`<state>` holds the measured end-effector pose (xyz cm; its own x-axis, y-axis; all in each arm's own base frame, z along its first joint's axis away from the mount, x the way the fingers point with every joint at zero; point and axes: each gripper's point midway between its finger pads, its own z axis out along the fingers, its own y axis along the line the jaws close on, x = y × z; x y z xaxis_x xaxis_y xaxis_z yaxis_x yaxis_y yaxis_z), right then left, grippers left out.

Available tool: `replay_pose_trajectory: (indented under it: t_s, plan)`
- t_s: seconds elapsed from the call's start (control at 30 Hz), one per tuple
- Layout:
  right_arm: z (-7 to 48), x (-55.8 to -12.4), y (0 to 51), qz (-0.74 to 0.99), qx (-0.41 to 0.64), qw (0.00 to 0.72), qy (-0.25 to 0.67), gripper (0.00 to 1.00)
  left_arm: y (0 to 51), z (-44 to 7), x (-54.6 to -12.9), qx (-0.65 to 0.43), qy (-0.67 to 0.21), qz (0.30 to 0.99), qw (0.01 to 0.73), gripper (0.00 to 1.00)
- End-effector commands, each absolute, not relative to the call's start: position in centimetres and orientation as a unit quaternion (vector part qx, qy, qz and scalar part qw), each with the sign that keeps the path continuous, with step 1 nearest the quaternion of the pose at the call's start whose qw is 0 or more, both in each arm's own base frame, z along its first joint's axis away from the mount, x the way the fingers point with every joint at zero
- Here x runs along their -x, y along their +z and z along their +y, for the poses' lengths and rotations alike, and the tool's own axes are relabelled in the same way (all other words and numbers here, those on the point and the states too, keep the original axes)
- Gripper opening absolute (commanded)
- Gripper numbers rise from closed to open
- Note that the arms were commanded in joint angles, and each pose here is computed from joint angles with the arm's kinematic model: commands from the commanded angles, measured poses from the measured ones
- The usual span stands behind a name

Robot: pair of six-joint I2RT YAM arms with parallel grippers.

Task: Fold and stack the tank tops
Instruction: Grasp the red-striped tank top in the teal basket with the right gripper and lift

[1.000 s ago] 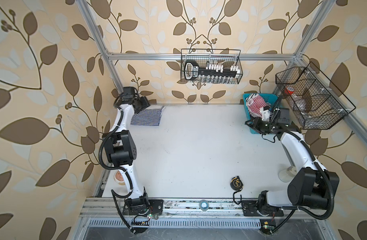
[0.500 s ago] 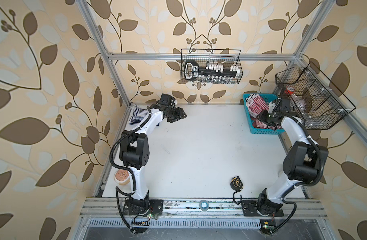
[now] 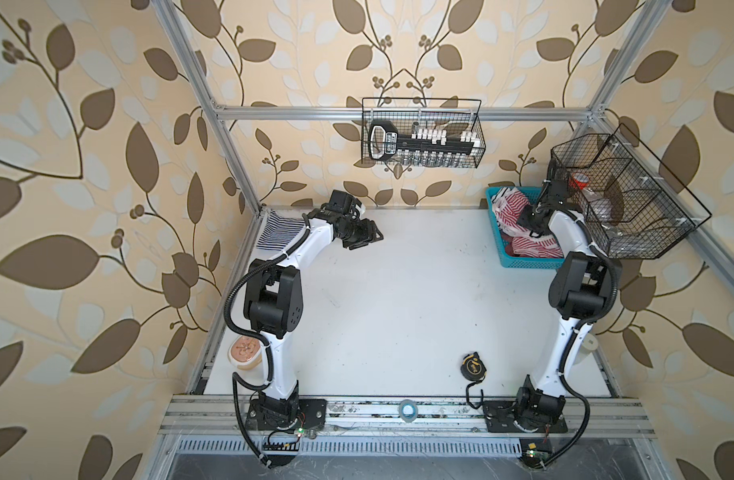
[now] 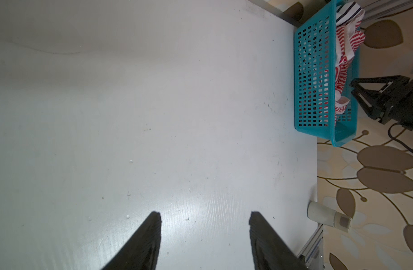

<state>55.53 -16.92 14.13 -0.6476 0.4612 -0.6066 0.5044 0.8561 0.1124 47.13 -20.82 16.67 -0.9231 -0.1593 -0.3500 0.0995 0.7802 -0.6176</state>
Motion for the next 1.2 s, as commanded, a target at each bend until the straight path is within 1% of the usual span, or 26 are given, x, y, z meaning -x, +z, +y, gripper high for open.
replay_pose_trajectory:
  t_s: [0.0, 0.17, 0.2, 0.23, 0.27, 0.33, 0.4, 0.43, 0.57, 0.7, 0.93, 1.17]
  plan:
    - [-18.7, -54.1, 11.6, 0.919, -0.277, 0.271, -0.076, 0.53, 17.3, -21.2, -47.1, 0.007, -0.337, 0.922, 0.192, 0.61]
    - [-18.9, -54.2, 9.0, 0.928, -0.274, 0.241, -0.076, 0.53, 16.5, -21.4, -47.1, 0.008, -0.338, 0.924, 0.179, 0.60]
    - [-18.7, -54.2, 8.5, 0.930, -0.272, 0.237, -0.073, 0.52, 16.5, -21.5, -47.1, 0.007, -0.338, 0.924, 0.178, 0.60]
    - [-18.6, -54.1, 8.0, 0.931, -0.272, 0.233, -0.069, 0.49, 16.4, -21.5, -47.1, 0.006, -0.338, 0.924, 0.177, 0.60]
    - [-18.5, -54.1, 7.7, 0.932, -0.271, 0.230, -0.068, 0.45, 16.4, -21.5, -47.1, 0.007, -0.338, 0.925, 0.177, 0.60]
    - [-18.4, -54.0, 7.5, 0.933, -0.270, 0.229, -0.064, 0.27, 16.4, -21.5, -47.1, 0.006, -0.338, 0.924, 0.176, 0.60]
    - [-18.3, -54.0, 7.9, 0.932, -0.270, 0.233, -0.062, 0.06, 16.4, -21.5, -47.1, 0.006, -0.338, 0.925, 0.175, 0.59]
    - [-18.2, -54.0, 8.3, 0.931, -0.270, 0.239, -0.059, 0.00, 16.5, -21.6, -47.0, 0.005, -0.338, 0.924, 0.176, 0.59]
    - [-17.3, -53.8, 11.4, 0.922, -0.265, 0.279, -0.042, 0.00, 16.9, -21.6, -46.9, 0.003, -0.339, 0.923, 0.179, 0.59]
    - [-15.3, -53.4, 16.0, 0.911, -0.244, 0.330, -0.027, 0.00, 17.4, -21.7, -46.7, 0.000, -0.343, 0.922, 0.182, 0.58]
    - [-11.3, -51.7, 26.7, 0.875, -0.199, 0.442, 0.003, 0.00, 18.5, -21.7, -46.0, -0.006, -0.346, 0.918, 0.193, 0.56]
    - [-7.2, -49.2, 35.3, 0.845, -0.147, 0.512, 0.047, 0.00, 19.8, -21.9, -45.6, -0.010, -0.354, 0.913, 0.203, 0.54]
